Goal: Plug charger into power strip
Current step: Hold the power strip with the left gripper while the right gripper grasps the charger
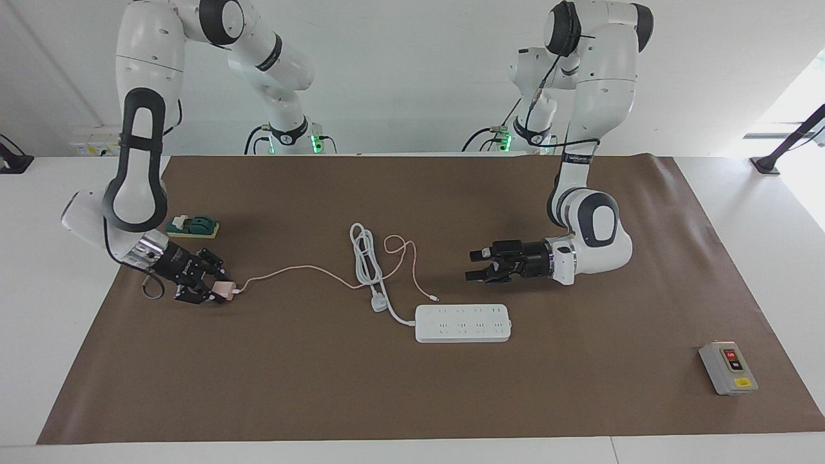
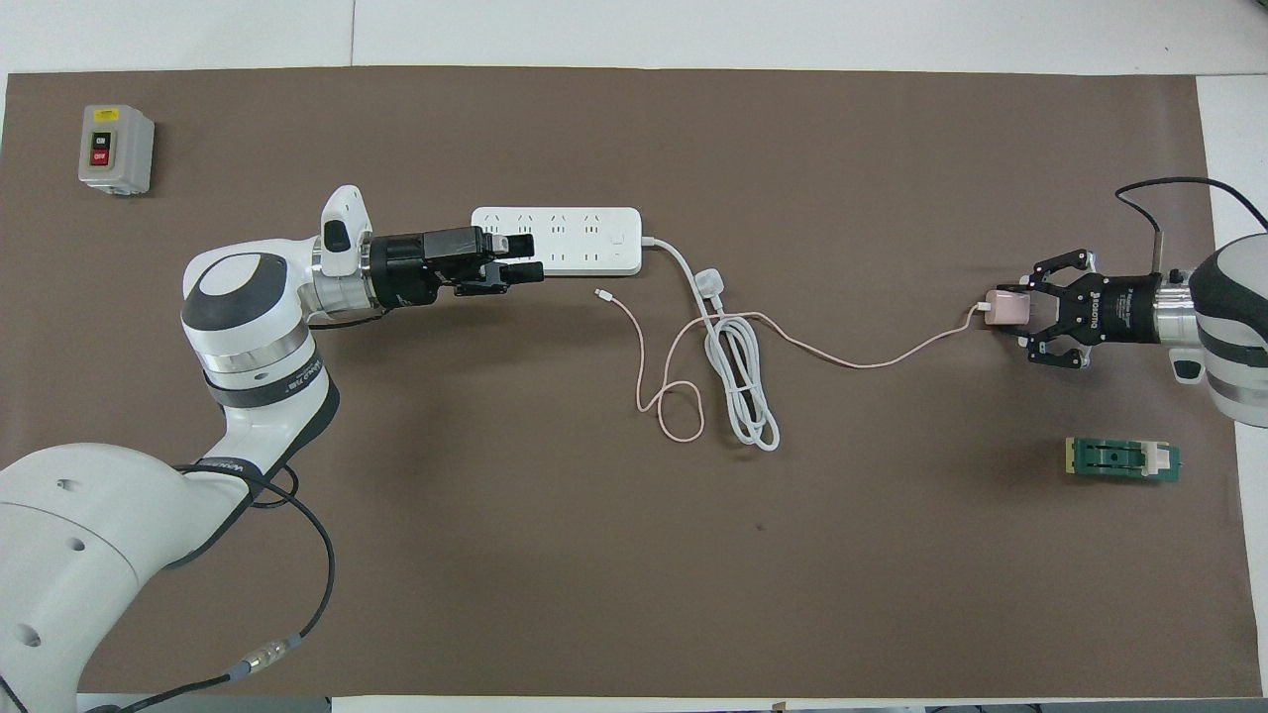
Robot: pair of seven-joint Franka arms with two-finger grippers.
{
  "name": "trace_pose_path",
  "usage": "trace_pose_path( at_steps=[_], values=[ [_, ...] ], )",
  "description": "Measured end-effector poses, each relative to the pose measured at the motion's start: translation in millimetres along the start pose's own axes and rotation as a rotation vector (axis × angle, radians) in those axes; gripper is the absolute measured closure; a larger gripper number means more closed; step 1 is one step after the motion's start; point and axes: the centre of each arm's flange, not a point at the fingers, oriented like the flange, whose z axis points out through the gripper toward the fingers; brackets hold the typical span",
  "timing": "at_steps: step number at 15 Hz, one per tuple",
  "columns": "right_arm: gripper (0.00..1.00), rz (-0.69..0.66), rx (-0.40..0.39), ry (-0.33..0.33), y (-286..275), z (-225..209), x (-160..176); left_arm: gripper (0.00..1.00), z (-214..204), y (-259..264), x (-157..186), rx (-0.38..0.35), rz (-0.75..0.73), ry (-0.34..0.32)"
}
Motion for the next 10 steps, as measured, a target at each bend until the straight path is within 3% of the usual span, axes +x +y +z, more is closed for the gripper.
trace_pose_path(
  at_steps=[4,10],
  values=[
    [0.49,-0.038,-0.025,-0.039,-31,4,-45,0.00,-8,5,5,0.029,0.020,-0.011],
    [0.49,-0.102,-0.069,-0.064,-72,32,-186,0.00,-25,20,19,0.054,0.047,-0.004]
  ],
)
